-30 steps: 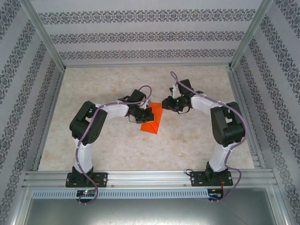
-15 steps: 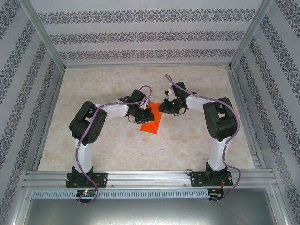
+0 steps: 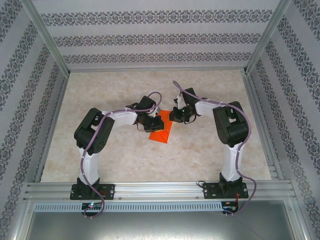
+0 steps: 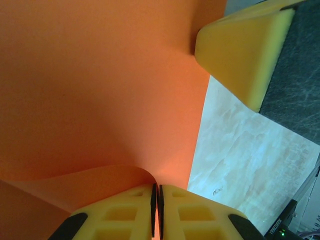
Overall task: Fold a paper plane with a square sheet of paper (pick it up from the middle)
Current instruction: Fold the triangle a second time at the center of the table.
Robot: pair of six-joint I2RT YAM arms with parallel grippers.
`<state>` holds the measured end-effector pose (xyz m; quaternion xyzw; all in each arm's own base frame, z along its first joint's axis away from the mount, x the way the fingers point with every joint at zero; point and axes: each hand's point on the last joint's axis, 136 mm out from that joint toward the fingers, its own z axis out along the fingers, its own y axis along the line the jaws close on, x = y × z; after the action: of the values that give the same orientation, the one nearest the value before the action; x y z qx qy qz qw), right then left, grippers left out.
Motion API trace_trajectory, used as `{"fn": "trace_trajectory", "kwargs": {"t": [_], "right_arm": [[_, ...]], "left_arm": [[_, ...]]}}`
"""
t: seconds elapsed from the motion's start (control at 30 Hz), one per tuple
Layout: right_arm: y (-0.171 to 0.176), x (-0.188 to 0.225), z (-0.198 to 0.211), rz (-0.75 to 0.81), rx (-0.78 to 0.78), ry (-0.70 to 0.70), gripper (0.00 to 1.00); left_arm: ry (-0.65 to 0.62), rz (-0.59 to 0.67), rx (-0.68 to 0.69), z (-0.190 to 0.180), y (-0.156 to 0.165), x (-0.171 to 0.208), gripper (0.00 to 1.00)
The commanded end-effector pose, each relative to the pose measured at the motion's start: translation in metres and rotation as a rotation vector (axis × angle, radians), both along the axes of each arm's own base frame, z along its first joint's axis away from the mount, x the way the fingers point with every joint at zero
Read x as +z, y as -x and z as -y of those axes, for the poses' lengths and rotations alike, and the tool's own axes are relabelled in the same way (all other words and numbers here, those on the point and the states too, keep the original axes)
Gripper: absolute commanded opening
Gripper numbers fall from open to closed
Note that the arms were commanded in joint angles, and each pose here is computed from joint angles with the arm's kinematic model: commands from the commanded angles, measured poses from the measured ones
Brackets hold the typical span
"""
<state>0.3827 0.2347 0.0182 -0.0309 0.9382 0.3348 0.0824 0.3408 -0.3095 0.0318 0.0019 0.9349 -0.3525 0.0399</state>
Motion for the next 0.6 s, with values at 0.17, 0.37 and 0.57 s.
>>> {"fn": "trace_trajectory", "kwargs": {"t": [0.17,0.37,0.57], "right_arm": [[0.0077,-0.0106,-0.0014,-0.001,0.063,0.059,0.10],[0.0092,-0.0127,-0.0012,-0.003,0.071,0.074,0.09],[0.0111,-0.0126,-0.0024,-0.001,0.078,0.079,0.09]], "left_arm": [[0.003,0.021,-0.019,0.0052,0.0073,0.0185,0.19],[0.000,0.020,-0.021,0.0068,0.0054,0.0167,0.19],[-0.009,0.020,-0.022,0.0077,0.0015,0.0137,0.18]]}}
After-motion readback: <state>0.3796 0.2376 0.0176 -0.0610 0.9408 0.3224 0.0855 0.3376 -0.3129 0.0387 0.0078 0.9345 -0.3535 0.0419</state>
